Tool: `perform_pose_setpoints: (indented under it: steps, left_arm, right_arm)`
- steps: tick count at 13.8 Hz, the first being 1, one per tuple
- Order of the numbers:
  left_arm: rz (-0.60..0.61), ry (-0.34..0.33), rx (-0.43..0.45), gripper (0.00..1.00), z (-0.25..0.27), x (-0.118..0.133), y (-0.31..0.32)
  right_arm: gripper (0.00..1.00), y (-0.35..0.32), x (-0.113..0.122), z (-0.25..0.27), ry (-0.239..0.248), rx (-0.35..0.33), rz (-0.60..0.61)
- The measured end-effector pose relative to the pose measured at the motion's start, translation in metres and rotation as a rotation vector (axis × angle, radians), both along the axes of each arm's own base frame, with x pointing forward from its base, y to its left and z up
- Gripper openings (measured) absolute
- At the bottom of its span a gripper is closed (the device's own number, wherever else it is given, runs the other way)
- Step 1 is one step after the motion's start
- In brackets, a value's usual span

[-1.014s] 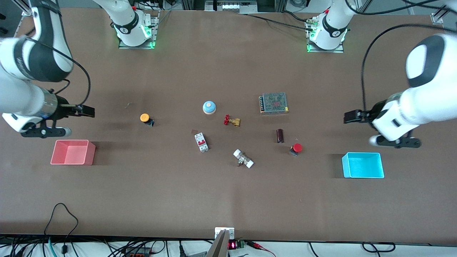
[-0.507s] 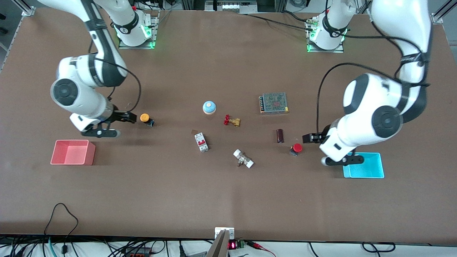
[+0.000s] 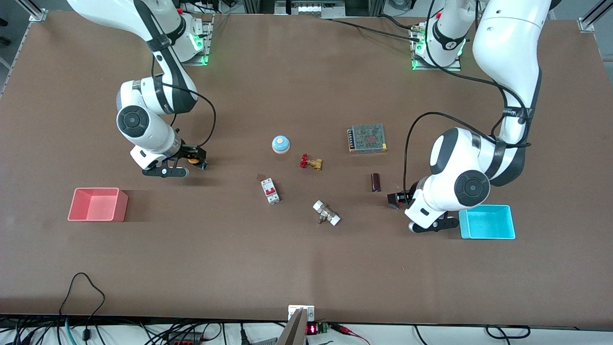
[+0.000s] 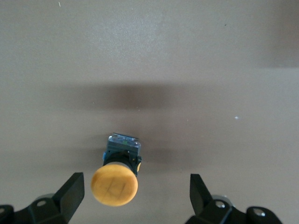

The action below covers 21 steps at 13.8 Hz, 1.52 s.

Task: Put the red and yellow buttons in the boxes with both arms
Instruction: 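Lower the right gripper onto yellow button while the left gripper lowers onto red, then close the right gripper on yellow button while the left gripper grasps red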

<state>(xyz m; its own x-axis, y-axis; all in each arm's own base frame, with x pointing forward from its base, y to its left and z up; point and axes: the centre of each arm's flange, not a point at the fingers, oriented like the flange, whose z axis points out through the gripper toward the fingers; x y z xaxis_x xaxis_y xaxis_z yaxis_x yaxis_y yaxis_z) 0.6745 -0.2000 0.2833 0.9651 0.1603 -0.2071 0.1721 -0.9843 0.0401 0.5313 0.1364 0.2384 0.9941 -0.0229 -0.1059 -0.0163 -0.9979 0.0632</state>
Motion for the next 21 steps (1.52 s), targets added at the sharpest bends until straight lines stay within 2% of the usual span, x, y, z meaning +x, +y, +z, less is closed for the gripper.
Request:
perform_pose_setpoints:
  steps: [9, 12, 13, 15, 16, 17, 19, 20, 21]
  left_arm:
    - [0.04, 0.02, 0.034, 1.0, -0.058, -0.008, -0.018]
    - [0.044, 0.021, 0.039, 0.96, -0.061, -0.009, -0.019]
    - [0.045, 0.02, 0.04, 0.93, -0.061, -0.009, -0.019]
    - [0.047, 0.02, 0.041, 0.7, -0.061, -0.009, -0.017]
    - [0.048, 0.02, 0.041, 0.64, -0.061, -0.008, -0.017]
    - [0.048, 0.02, 0.042, 0.63, -0.061, -0.008, -0.016]
    - [0.05, 0.02, 0.043, 0.45, -0.061, -0.008, -0.015]
    - [0.05, 0.02, 0.043, 0.45, -0.061, -0.008, -0.014]
    - [0.05, 0.021, 0.043, 0.42, -0.061, -0.008, -0.014]
  right_arm:
    - [1.0, 0.005, 0.0, -0.039, -0.016, -0.01, -0.017]
    - [1.0, 0.005, 0.0, -0.04, -0.014, -0.012, -0.019]
    - [1.0, 0.005, 0.001, -0.04, -0.015, -0.011, -0.019]
    - [1.0, 0.006, 0.001, -0.039, -0.015, -0.011, -0.017]
    - [1.0, 0.007, 0.001, -0.039, -0.015, -0.011, -0.016]
    - [1.0, 0.007, 0.001, -0.039, -0.014, -0.011, -0.016]
    - [1.0, 0.007, 0.0, -0.04, -0.008, -0.008, -0.024]
    - [1.0, 0.007, 0.0, -0.04, -0.005, -0.006, -0.028]
    - [0.96, 0.007, -0.001, -0.04, -0.001, -0.006, -0.03]
